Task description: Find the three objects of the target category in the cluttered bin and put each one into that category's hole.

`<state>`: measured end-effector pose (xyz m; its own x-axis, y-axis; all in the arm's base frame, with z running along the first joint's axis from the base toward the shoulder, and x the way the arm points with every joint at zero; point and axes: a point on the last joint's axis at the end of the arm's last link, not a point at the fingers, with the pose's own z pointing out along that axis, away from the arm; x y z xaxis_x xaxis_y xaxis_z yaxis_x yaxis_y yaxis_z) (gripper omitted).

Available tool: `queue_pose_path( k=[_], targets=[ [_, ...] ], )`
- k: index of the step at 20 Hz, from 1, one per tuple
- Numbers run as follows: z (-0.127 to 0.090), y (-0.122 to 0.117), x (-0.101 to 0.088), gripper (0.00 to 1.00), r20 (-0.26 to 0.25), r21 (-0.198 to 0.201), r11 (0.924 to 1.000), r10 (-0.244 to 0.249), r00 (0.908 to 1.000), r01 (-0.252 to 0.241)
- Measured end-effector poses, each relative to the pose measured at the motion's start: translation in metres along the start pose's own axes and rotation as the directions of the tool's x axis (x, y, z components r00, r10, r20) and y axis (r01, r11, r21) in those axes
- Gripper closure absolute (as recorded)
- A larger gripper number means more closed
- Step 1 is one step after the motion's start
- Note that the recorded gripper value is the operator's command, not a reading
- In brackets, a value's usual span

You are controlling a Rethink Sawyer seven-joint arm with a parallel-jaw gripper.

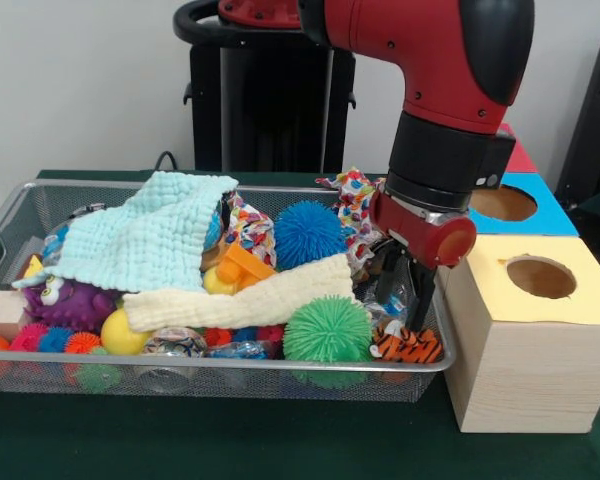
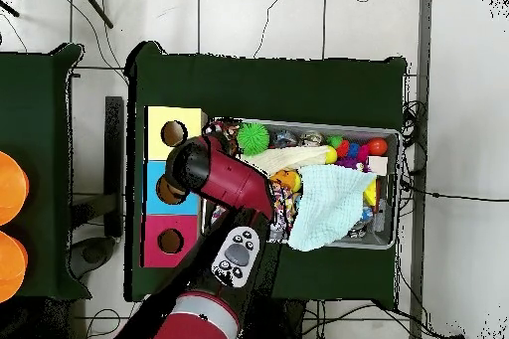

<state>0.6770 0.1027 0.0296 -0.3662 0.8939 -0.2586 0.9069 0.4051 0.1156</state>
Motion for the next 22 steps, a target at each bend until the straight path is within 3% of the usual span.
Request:
queue_pose_path(
  k=[12,22],
  targets=[
    [0.016,-0.006,0.003,0.0,0.015,-0.018,0.9998,0.012,0.9998,-0.012],
    [0.024,-0.016,0.005,0.0,0.003,-0.007,0.9996,0.027,0.9996,-0.027]
  ],
)
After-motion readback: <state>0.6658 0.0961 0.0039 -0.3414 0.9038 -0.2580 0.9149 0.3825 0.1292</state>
